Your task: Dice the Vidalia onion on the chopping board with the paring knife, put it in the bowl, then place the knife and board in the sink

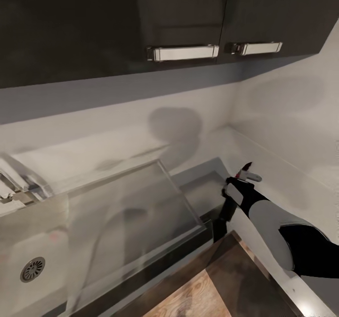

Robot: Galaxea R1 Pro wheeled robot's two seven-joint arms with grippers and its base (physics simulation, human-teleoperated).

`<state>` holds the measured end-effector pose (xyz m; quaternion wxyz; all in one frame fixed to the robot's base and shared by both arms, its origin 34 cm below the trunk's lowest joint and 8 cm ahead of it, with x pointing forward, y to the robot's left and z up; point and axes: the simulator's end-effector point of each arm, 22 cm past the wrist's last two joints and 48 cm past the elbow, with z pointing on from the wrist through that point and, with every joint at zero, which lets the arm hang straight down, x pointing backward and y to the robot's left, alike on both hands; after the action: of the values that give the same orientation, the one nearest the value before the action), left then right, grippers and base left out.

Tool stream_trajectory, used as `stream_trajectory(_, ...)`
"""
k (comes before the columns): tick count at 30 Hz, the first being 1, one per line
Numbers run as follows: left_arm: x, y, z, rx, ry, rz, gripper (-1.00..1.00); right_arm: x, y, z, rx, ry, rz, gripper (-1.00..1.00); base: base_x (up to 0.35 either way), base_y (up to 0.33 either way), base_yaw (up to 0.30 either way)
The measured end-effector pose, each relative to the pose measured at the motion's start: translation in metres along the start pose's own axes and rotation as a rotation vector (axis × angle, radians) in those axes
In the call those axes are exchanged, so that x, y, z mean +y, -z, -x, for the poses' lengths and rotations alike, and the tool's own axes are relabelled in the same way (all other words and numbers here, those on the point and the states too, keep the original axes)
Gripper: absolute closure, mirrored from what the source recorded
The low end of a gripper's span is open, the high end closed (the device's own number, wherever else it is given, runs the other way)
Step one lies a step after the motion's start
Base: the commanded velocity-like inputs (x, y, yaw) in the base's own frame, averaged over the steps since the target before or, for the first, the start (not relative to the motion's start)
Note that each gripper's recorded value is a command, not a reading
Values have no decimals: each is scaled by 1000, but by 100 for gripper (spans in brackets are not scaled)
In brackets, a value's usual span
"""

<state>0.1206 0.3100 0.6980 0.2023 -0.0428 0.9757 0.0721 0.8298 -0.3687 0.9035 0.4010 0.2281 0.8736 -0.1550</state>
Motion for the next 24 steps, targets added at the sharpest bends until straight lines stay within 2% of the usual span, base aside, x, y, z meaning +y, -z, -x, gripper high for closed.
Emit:
stream_trajectory(5, 0, -1, 2, -7, 1, 0, -100, -1, 3, 3, 0, -5, 0, 100, 0, 0, -101)
stream_trajectory(16, -1, -3, 7, -24, 4, -1, -100, -1, 10, 13, -14, -12, 5, 100, 0, 0, -9)
stream_trajectory(24, -1, -4, 11, -36, 6, -2, -100, 8, 18, 18, -23, -18, 21, 100, -16, 13, 2)
